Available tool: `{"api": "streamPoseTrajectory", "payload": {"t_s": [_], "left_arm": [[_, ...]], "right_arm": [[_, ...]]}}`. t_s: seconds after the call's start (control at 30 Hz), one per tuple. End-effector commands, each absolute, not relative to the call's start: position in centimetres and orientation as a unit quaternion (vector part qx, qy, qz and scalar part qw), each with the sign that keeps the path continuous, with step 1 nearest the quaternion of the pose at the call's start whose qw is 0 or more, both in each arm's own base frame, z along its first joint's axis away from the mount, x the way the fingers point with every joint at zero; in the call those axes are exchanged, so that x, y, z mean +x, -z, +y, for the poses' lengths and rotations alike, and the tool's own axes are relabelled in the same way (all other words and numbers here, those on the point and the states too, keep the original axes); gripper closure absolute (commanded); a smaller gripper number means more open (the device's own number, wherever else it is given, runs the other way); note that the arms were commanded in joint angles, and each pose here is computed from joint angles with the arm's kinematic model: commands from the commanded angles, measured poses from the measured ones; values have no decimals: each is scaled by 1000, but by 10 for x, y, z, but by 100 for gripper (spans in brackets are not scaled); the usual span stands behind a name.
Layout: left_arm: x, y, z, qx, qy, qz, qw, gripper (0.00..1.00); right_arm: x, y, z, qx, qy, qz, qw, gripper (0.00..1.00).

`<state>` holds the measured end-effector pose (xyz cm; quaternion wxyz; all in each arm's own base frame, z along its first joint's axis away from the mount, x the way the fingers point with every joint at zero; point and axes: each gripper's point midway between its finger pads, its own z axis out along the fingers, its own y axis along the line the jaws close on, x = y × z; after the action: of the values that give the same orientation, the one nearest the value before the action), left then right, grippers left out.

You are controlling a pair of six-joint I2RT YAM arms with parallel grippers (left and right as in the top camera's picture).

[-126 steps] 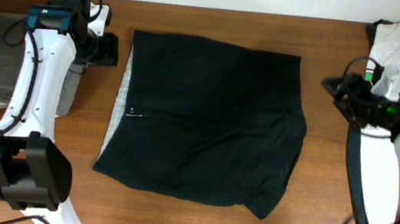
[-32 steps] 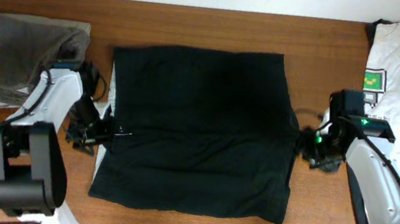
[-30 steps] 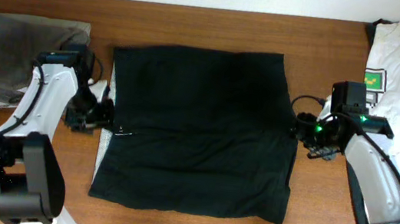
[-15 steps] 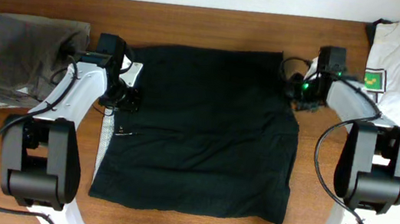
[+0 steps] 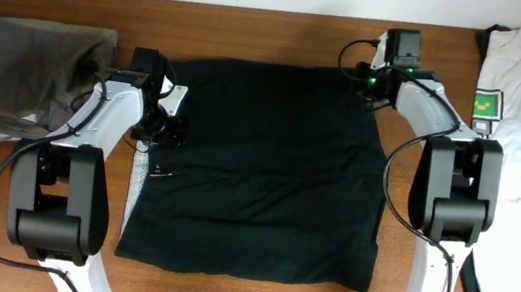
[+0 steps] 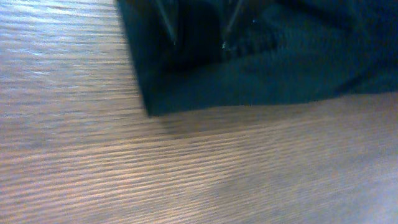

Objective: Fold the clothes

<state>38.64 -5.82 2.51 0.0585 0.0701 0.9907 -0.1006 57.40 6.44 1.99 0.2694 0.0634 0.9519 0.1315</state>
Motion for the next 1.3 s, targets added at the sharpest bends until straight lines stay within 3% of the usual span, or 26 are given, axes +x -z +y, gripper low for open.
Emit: {"api": "streamPoseTrajectory", "payload": {"t_s": [0.0,0.03,0.1,0.13,0.17,0.2,0.33,0.43,0.47,0.6,0.7,0.8,0.83,0.87,0.9,1.0,1.07,1.1,1.13,1.2,1.27], "left_arm": [[385,-22,-60,80,100,990,54,67],[385,-22,-60,79,100,990,53,67],[383,-22,-59,79,100,991,48,67],[382,-22,-59,79,100,991,47,67],[382,-22,-59,79,100,991,47,67],[382,-22,-59,79,100,991,47,64],[382,-22,-57,82,96,991,46,50],[391,-31,-47,88,64,992,57,48],[397,-35,-41,88,45,993,66,48],[406,-38,-36,86,33,993,80,48],[404,-38,-37,86,34,993,76,48],[401,-37,-36,85,34,993,70,48],[401,-37,-36,86,34,993,70,48],[401,-37,-36,86,33,993,70,49],[401,-37,-36,85,33,993,71,59],[405,-38,-38,86,39,992,79,75],[408,-39,-43,87,51,991,86,75],[412,-41,-53,91,79,988,98,73],[417,-44,-63,95,104,984,110,67],[431,-49,-77,105,133,975,140,54],[421,-37,-90,95,161,976,111,53]], "right_arm": [[589,-16,71,89,-137,941,296,87],[605,-28,64,129,-159,923,326,96],[629,-57,67,122,-202,892,385,96],[636,-68,68,114,-214,882,404,86],[638,-71,67,110,-211,882,407,53],[637,-73,61,105,-204,885,405,43],[598,-116,14,81,-178,911,362,28],[507,-141,-21,143,-164,948,231,31],[465,-132,-26,170,-157,961,150,39],[350,-58,-13,200,-134,967,-83,50],[300,-1,-1,202,-134,960,-139,50],[296,18,22,170,-186,959,-125,52],[298,16,21,164,-186,962,-118,76],[299,12,12,165,-169,966,-109,92],[299,5,-11,192,-117,970,-94,96],[296,-22,-75,271,5,961,-45,96],[293,-29,-82,290,13,956,-40,96],[291,-29,-80,287,6,957,-44,87],[290,-30,-76,287,-5,957,-48,69],[293,-39,-73,289,-31,956,-48,66],[293,-57,-68,275,-49,959,-42,66]]}}
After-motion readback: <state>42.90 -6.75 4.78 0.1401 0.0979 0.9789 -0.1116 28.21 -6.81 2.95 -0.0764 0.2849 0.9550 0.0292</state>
